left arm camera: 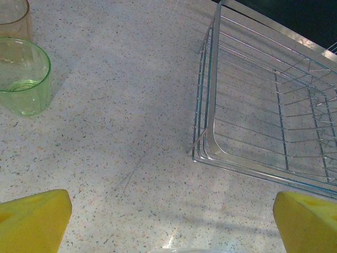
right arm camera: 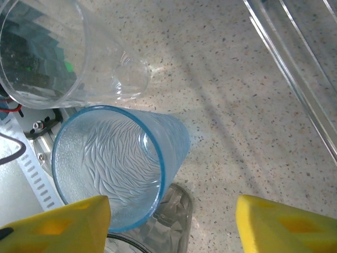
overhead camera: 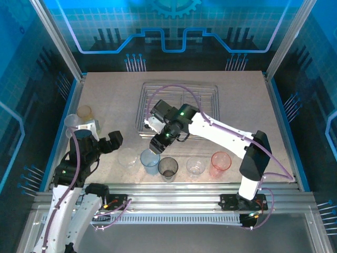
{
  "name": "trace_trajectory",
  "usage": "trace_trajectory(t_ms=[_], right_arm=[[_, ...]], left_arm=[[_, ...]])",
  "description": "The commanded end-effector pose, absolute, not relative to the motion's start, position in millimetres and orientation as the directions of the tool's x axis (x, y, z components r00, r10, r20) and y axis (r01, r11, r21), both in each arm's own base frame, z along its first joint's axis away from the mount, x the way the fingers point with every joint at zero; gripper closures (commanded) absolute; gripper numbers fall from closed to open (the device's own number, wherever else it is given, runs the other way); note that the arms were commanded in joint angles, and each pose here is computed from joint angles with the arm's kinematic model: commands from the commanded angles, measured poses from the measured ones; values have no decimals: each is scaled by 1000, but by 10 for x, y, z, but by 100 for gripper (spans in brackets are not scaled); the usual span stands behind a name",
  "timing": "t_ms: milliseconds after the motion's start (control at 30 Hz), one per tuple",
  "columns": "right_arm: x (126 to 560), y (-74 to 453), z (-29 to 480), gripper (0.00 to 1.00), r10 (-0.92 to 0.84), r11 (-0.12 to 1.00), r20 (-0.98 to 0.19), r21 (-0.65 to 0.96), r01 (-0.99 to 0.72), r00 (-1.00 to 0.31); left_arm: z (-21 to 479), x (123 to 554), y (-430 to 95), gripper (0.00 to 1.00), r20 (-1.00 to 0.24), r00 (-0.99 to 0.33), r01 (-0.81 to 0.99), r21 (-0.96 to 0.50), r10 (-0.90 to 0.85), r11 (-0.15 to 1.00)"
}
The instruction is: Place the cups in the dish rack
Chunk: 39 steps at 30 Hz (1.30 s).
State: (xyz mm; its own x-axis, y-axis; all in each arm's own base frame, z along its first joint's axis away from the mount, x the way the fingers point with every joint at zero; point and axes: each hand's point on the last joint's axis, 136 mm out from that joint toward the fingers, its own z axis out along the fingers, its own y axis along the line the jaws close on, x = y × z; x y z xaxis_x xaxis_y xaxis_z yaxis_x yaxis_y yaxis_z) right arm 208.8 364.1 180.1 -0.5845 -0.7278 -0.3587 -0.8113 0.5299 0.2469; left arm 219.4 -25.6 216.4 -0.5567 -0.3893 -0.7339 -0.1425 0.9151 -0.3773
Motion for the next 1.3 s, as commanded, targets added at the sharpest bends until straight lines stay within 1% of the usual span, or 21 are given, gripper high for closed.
trace_trajectory(t_ms=[0, 133, 267, 400, 533, 700, 767, 867, 967, 1200, 1267], right_arm=[[1957, 3786, 1832, 36, -777, 458, -358, 244, -855, -518], [1898, 4051, 1931, 36, -777, 410, -395, 274, -870, -490], [1853, 4278, 1961, 37, -786, 375, -411, 277, -885, -461], [1841, 4447, 1858, 40, -804, 358, -395, 275, -892, -444], [1852, 4599, 1741, 41, -812, 352, -385, 275, -895, -438], [1938, 4702, 1604, 42, -813, 369, -375, 258, -893, -445], [1968, 4732, 1562, 43, -813, 376, -373, 250, -892, -447], [2006, 4777, 1501, 46, -812, 387, -371, 236, -891, -451], [2058, 4808, 1442, 52, -813, 406, -369, 197, -893, -451], [2158, 4819, 1413, 78, -820, 430, -367, 111, -896, -439], [2195, 4804, 1454, 83, -826, 431, -378, 56, -901, -419]], left_arm=[[2162, 2206, -244, 1, -740, -548, -147, -373, -389, 916], [2155, 2192, -177, 1, -745, -542, -178, -350, -389, 920], [2140, 2130, -17, 1, -748, -532, -260, -302, -397, 917], [2170, 2010, 160, 1, -746, -522, -355, -252, -414, 901], [2227, 1923, 272, 1, -763, -501, -397, -217, -409, 892], [2298, 1823, 431, 1, -796, -431, -465, -209, -426, 861], [2311, 1756, 524, 0, -807, -390, -512, -211, -444, 833], [2357, 1692, 584, 1, -824, -343, -533, -225, -451, 816], [2383, 1643, 620, 1, -835, -311, -542, -237, -454, 806], [2401, 1620, 621, 1, -844, -280, -532, -260, -457, 806], [2402, 1621, 624, 1, -846, -279, -531, -259, -455, 807]])
